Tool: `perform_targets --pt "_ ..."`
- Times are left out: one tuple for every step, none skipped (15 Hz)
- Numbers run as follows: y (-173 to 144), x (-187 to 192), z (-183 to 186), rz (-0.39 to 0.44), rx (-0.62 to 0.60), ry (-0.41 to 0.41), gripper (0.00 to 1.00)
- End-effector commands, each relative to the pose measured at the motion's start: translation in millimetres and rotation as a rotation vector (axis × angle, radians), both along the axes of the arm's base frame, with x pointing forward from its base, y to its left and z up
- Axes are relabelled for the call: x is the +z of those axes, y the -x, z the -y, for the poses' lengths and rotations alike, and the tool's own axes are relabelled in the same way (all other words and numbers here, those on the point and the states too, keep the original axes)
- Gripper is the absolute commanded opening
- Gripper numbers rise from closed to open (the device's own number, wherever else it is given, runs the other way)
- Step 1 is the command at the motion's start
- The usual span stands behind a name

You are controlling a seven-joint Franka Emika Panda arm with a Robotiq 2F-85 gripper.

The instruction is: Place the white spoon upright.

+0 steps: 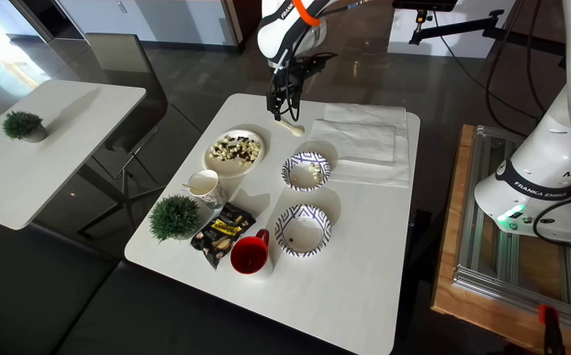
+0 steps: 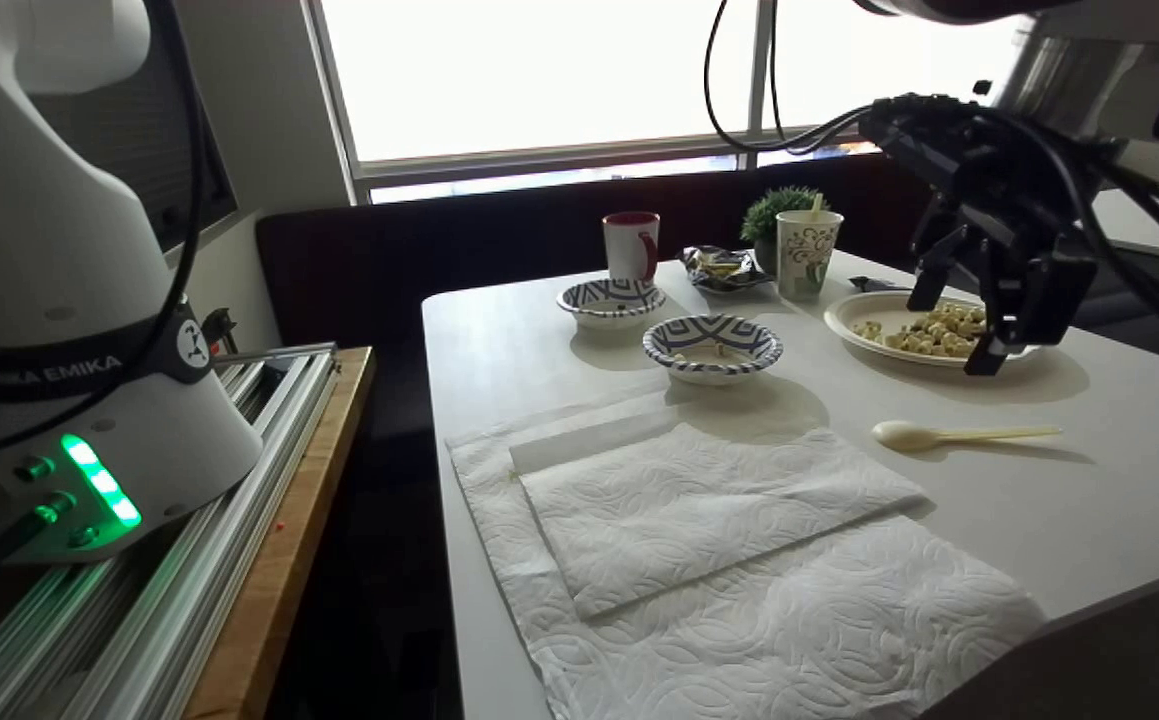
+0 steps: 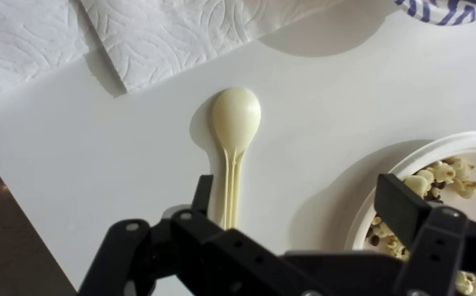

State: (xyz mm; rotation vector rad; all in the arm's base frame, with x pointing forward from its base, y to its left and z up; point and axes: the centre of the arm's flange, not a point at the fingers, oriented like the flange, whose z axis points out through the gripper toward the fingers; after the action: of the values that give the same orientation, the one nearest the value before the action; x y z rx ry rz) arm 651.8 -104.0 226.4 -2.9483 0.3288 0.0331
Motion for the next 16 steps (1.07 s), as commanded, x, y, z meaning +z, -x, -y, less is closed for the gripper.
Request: perform_targets --pt "-26 -19 10 0.046 -0.008 -0.068 1.00" --pt "-30 -24 12 0.053 -0.011 -0.074 1.00" --pt "-34 -28 15 0.060 -0.010 -0.082 1.00" --pt "-38 -32 18 0.072 -0.006 -0.086 1.00" --pt "-41 -36 20 0.075 0.000 -0.091 1.00" --pt "-44 -39 22 0.077 0.003 -0.089 1.00" --pt "-46 -43 24 0.077 0.011 -0.092 1.00" --pt "-48 -46 26 0.086 0.020 -0.094 1.00" --pt "-50 -50 27 0.091 0.029 -0.097 1.00" --pt "-51 -53 28 0.098 0.041 -0.101 1.00" --pt "-53 -56 29 0.105 0.050 -0.106 1.00" --pt "-54 -60 29 0.104 0.058 -0.107 1.00" --pt "-54 -63 30 0.105 0.066 -0.105 1.00" --pt "-55 -67 31 0.105 0.074 -0.108 1.00" --pt "-55 -69 32 0.112 0.091 -0.118 1.00" --pt "-55 -72 33 0.116 0.099 -0.118 1.00"
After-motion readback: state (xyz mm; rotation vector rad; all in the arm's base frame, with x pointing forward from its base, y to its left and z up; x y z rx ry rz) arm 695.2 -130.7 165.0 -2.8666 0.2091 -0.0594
